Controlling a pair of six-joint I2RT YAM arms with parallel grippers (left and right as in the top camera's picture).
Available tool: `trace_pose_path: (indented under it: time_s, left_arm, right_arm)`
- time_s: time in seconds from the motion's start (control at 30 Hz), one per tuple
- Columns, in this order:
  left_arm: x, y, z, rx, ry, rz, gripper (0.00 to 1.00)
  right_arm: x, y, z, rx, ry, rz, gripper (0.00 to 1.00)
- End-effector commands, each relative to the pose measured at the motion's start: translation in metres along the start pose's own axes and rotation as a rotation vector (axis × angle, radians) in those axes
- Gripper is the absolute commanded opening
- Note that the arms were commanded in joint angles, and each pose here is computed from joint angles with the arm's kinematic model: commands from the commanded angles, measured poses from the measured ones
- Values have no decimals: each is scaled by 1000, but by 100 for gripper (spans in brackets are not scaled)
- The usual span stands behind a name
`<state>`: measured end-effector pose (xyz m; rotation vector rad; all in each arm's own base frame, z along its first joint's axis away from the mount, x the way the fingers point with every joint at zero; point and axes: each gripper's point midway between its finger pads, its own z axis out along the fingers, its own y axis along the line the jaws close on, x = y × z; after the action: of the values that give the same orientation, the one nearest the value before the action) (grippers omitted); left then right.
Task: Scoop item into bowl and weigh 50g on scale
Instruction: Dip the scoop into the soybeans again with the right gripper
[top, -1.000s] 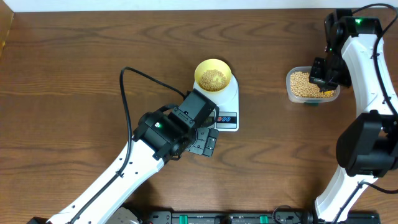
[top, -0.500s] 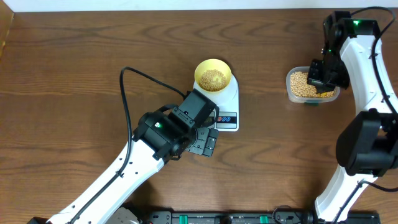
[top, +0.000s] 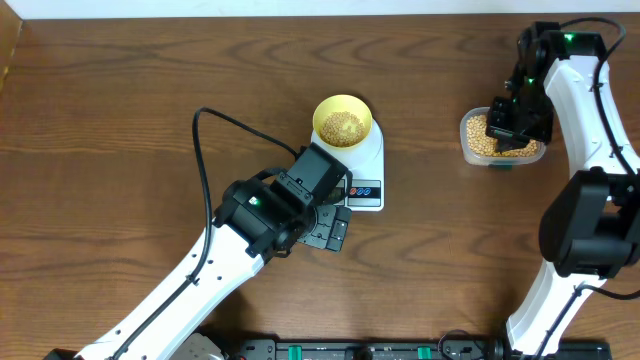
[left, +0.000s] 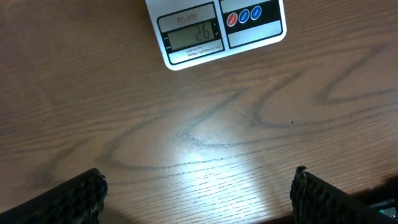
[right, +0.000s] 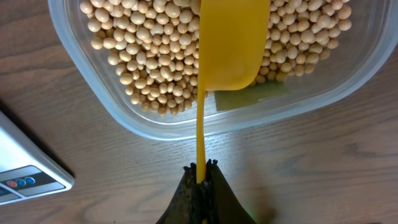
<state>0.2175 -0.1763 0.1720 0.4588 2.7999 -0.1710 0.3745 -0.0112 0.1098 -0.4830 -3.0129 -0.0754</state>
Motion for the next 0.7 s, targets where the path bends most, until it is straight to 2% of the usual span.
trace_pose_path:
  time_s: [0.0,0.33,0.67]
  left_arm:
    - [-4,2,-2,-10,-9,6,97]
    - [-4,2,-2,-11,-9,6,96]
    - [-4,2,-2,-11,-9,6,97]
  right_arm:
    - [1,0,8,-39,35,-12,1]
    - [-2,-7,10,-166,67,-5,1]
    - [-1,0,17,-213,95,-36,1]
